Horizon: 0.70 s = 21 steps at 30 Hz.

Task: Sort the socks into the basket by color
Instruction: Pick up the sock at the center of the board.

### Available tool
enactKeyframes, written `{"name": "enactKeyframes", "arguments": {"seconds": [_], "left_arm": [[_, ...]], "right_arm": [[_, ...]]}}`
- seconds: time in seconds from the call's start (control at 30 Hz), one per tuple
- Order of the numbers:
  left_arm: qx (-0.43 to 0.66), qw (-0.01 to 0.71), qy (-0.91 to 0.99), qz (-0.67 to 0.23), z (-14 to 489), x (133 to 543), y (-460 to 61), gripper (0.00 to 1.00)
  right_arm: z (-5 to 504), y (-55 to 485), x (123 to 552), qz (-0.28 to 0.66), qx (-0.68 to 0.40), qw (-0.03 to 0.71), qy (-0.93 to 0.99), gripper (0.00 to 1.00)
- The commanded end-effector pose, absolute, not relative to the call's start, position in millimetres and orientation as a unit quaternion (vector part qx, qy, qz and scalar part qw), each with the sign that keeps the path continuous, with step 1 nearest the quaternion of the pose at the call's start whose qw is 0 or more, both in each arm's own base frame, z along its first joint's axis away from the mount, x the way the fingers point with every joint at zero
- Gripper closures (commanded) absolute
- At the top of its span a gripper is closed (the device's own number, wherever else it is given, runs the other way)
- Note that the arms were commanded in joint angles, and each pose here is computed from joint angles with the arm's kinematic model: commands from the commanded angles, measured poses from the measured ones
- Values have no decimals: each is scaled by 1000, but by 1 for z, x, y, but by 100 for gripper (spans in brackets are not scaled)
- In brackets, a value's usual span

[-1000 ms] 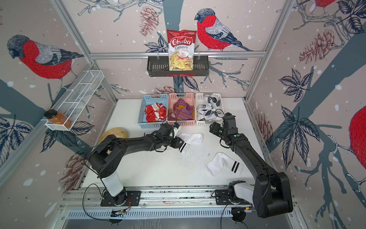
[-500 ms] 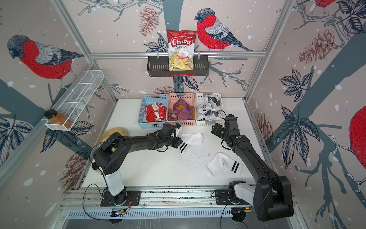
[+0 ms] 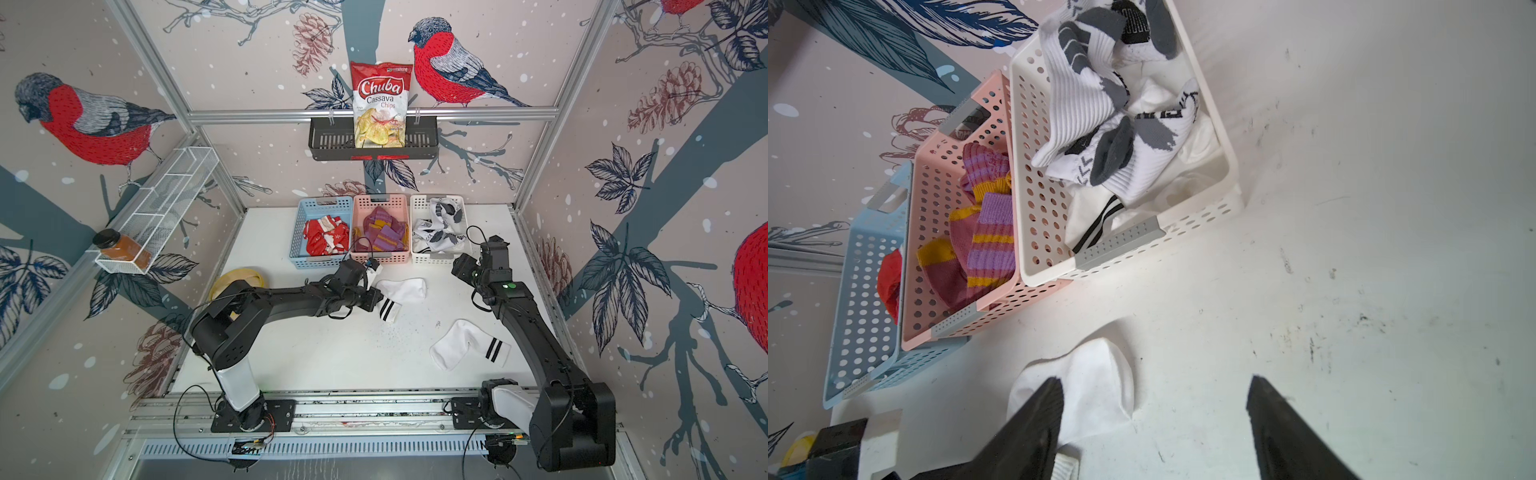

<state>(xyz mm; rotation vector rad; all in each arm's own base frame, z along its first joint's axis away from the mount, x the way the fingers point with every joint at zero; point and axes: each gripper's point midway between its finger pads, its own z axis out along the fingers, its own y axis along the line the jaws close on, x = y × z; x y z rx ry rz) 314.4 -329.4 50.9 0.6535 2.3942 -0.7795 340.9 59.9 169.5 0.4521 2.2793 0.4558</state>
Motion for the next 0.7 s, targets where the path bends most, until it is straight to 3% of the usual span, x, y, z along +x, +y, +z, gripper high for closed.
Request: {"name": "enactKeyframes", "arguments": {"seconds": [0.0, 0.37, 0.67], "left_arm": [[252, 291, 870, -310, 70, 318, -337, 100], [262, 317, 852, -325, 112, 320, -345, 100], [280, 370, 817, -343, 186, 346, -376, 100]], "right_arm": [[172, 60, 341, 184, 184, 378, 888, 28], [162, 65, 339, 205, 179, 385, 882, 28], [162, 63, 331, 221, 179, 403, 870, 28]]}}
